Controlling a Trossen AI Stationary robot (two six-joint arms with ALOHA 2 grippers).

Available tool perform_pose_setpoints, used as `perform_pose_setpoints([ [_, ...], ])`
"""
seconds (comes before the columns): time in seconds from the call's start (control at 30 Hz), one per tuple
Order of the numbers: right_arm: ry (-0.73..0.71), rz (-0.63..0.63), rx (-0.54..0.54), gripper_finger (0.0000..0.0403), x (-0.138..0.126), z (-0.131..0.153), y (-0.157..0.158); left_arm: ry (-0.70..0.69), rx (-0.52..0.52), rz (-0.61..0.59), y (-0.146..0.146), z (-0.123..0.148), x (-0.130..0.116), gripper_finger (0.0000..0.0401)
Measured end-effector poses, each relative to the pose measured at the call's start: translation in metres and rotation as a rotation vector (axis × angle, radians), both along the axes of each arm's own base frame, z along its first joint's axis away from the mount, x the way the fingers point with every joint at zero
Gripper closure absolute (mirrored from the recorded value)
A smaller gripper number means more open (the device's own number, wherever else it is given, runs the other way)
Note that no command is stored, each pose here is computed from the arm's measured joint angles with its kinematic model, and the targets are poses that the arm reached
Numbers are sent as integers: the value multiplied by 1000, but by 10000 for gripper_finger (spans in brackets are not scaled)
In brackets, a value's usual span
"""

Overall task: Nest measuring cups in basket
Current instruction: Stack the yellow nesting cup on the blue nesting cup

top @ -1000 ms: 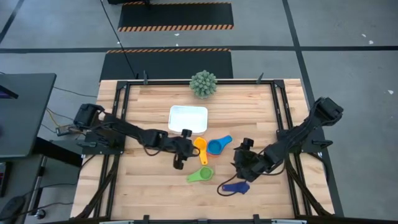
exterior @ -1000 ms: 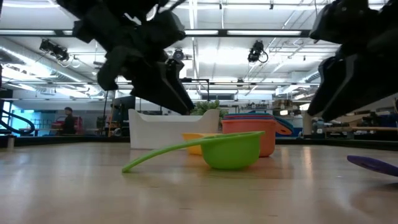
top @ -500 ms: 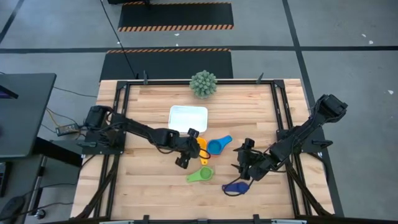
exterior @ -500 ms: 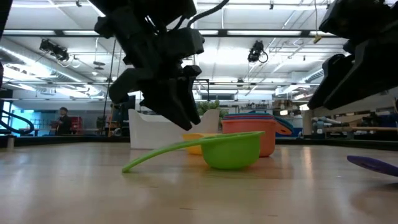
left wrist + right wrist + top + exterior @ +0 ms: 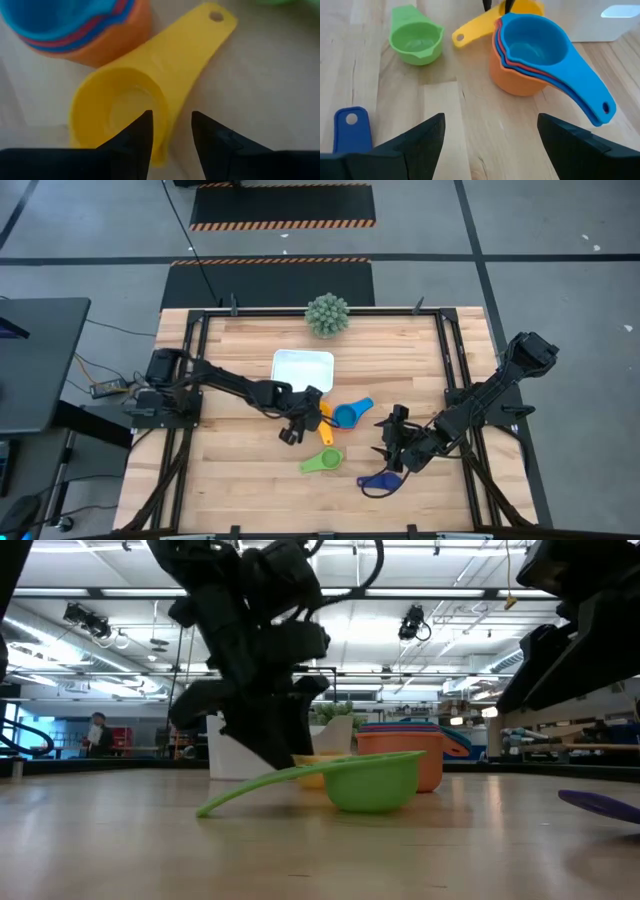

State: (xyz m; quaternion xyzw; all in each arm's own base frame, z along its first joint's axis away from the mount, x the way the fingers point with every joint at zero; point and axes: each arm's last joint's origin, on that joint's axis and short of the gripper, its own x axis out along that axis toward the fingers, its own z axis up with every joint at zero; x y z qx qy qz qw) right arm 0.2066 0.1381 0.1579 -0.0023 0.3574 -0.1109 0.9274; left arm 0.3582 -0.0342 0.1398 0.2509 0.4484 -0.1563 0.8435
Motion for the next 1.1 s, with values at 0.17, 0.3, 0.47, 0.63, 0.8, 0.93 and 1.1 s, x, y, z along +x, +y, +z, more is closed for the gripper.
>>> perform_pose_setpoints([
  [0.17,-4,4,1,79,0,0,0,20,51,20,-1,-5,-1,283],
  [0.3,-5,11,-6,79,1,1,0,21,78,54,-5,-5,-1,317],
  [0.47,-8,10,-6,79,1,1,0,56,95,75,-8,-2,-2,362],
  [0.63,-6,13,-9,79,1,1,0,85,46,162,-10,11,4,390],
  [0.8,63,12,-58,79,-4,-4,-4,138,-41,322,-17,32,9,384],
  [0.93,132,4,-104,85,-10,-7,-8,178,-112,459,-25,50,11,379],
  [1.1,144,-5,-112,91,-11,-8,-9,188,-227,603,-35,75,15,385],
])
